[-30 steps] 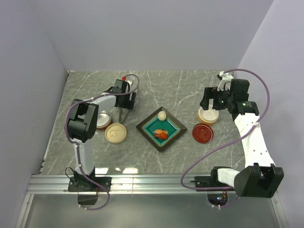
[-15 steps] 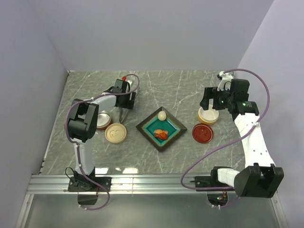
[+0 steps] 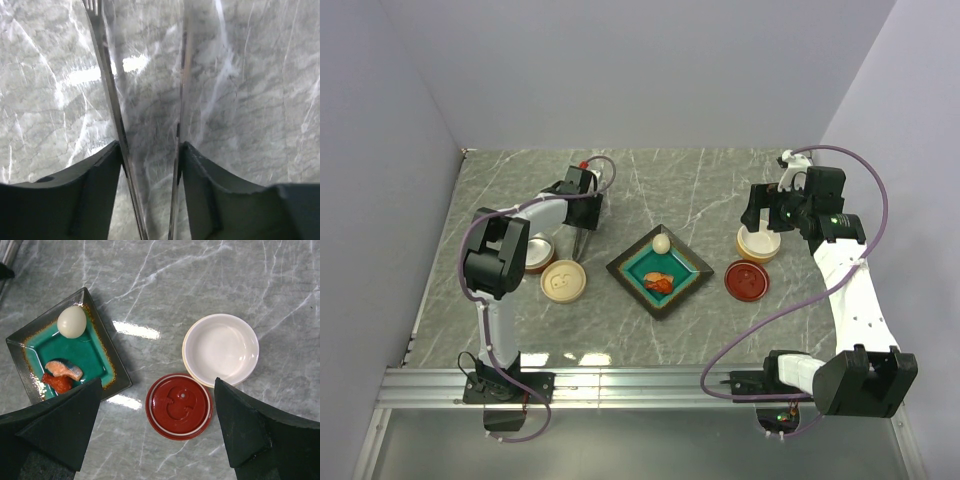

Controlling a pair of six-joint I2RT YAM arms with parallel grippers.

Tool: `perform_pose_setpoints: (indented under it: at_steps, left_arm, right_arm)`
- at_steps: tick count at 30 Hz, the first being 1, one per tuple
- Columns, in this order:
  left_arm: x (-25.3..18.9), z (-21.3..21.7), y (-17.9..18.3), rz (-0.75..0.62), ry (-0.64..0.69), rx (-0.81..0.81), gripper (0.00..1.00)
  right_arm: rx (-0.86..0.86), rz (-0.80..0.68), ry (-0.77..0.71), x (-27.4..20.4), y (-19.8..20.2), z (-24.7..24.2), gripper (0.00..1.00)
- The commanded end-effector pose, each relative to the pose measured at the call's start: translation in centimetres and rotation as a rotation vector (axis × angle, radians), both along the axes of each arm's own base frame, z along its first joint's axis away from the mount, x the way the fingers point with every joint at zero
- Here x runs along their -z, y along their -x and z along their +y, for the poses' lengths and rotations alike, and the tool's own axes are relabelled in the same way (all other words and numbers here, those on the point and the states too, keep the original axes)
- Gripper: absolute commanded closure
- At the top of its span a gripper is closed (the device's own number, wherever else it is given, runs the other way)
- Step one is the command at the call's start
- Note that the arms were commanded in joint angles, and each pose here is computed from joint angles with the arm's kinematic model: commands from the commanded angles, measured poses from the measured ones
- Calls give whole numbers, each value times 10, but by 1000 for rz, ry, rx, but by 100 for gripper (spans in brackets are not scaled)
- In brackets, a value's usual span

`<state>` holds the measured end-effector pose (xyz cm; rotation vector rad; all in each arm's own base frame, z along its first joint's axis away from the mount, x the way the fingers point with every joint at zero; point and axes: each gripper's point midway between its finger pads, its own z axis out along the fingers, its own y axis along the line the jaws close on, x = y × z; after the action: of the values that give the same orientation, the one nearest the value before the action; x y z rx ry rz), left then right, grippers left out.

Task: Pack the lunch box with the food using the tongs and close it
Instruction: Grab the clamp with the left arm

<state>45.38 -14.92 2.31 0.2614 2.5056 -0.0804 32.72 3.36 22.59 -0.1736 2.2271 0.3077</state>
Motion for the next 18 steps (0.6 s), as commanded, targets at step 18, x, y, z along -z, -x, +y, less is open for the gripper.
perform_pose_setpoints:
  at_steps: [18]
  left_arm:
    - [-114,-15,-14,-92,-32,245,54]
  right_arm:
    - [-25,-79,1,-20,3,2,0]
